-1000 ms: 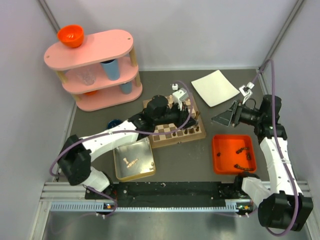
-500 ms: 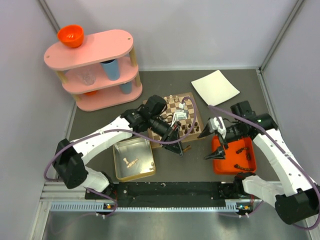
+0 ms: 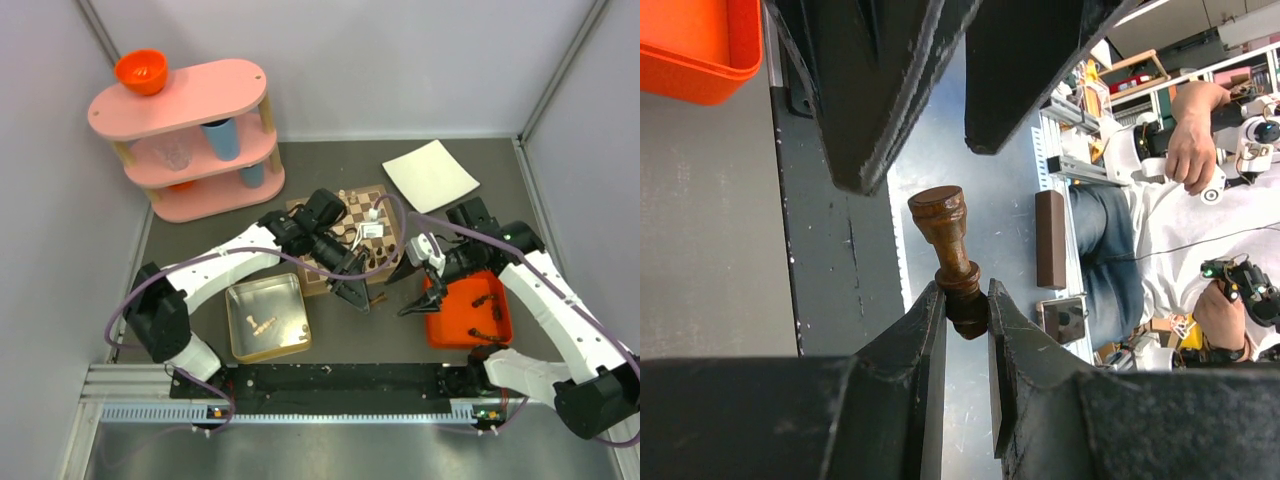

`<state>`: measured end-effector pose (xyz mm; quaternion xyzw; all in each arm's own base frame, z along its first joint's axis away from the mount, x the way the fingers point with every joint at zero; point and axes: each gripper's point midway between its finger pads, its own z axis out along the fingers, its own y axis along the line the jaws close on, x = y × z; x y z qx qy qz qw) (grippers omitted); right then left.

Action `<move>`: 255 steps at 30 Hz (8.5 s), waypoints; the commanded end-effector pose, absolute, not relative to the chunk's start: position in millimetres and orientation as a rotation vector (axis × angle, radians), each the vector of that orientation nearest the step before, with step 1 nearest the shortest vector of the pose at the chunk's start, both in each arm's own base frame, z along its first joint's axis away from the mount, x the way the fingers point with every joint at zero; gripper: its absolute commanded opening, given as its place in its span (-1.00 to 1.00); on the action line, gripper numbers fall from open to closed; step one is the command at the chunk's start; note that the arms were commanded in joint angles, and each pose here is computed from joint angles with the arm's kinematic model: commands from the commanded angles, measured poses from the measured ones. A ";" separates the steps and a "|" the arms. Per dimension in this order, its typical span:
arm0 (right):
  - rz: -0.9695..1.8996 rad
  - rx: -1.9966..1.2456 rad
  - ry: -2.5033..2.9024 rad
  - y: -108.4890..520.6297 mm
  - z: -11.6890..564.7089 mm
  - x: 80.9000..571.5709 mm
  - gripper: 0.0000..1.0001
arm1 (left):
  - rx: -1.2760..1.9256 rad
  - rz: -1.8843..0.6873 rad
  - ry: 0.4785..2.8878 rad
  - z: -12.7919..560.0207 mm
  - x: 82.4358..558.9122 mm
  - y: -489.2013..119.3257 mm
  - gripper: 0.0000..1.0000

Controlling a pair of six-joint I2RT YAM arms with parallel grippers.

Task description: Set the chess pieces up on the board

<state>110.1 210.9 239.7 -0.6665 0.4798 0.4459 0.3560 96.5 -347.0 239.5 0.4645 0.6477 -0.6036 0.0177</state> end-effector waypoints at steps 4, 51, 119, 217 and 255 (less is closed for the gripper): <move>1.224 -1.679 1.119 226.8 268.5 108.7 0.14 | 1.421 -1.935 1.919 257.4 104.7 -365.1 -1.00; 1.648 -1.074 1.489 227.4 292.4 150.4 -1.00 | 0.879 -1.186 0.882 332.5 161.0 -348.3 0.68; 1.329 -0.910 1.551 181.9 311.0 209.7 0.98 | 0.863 -1.320 1.348 287.9 165.0 -332.4 -1.00; 0.658 -0.434 1.886 48.2 225.4 295.9 0.98 | 1.086 -0.319 2.355 120.0 289.7 -360.4 -1.00; 0.634 -0.437 1.895 45.3 222.8 296.9 0.98 | 1.092 -0.375 2.401 96.4 286.3 -363.3 -0.92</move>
